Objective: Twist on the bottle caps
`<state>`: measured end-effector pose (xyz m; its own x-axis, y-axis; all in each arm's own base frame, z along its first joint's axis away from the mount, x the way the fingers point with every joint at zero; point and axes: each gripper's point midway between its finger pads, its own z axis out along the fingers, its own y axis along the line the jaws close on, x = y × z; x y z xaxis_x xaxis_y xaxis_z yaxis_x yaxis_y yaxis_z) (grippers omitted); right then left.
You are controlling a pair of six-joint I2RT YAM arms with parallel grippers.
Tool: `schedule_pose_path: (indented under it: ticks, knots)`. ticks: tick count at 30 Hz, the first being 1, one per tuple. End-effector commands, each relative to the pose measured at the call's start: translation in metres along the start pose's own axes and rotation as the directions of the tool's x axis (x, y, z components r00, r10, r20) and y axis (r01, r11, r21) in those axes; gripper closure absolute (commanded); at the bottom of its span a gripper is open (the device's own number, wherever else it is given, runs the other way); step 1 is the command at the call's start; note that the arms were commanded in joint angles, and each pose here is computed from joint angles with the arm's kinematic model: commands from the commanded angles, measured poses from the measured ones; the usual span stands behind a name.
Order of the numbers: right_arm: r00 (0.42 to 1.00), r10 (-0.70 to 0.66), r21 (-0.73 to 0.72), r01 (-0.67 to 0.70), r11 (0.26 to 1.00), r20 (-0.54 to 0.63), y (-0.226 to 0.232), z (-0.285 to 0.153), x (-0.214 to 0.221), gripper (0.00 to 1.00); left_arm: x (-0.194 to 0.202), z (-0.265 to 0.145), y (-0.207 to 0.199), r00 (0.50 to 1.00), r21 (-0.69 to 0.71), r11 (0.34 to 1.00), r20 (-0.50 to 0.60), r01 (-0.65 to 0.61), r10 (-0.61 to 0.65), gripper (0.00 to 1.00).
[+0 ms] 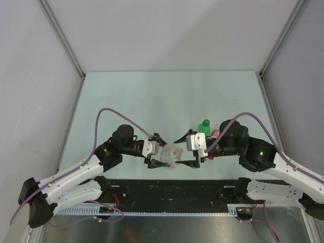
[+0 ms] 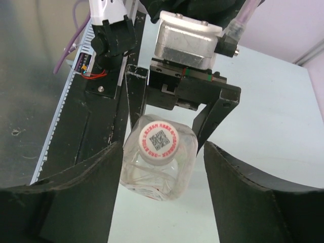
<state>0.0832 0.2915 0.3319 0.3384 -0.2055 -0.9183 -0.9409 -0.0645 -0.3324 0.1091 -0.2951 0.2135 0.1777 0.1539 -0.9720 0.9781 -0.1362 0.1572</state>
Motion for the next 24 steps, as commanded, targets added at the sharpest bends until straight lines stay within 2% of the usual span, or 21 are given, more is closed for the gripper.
schedule_pose_path:
  ticks: [1, 14, 24]
  knots:
    - [0.997, -0.014, -0.001, 0.014, 1.0, 0.073, -0.003, 0.003, -0.019, 0.33, -0.011, 0.0, 0.005, 0.999, -0.001, 0.999, 0.022, -0.04, 0.04, 1.0]
    - [0.998, 0.033, -0.033, -0.031, 0.999, 0.054, 0.004, 0.003, -0.013, 0.49, -0.01, 0.001, 0.008, 0.999, -0.006, 0.999, 0.015, -0.031, 0.031, 1.0]
    - [0.998, 0.049, -0.033, -0.048, 0.998, 0.037, 0.005, 0.004, -0.009, 0.56, -0.012, 0.002, 0.011, 0.999, -0.018, 0.999, 0.014, -0.029, 0.03, 1.0]
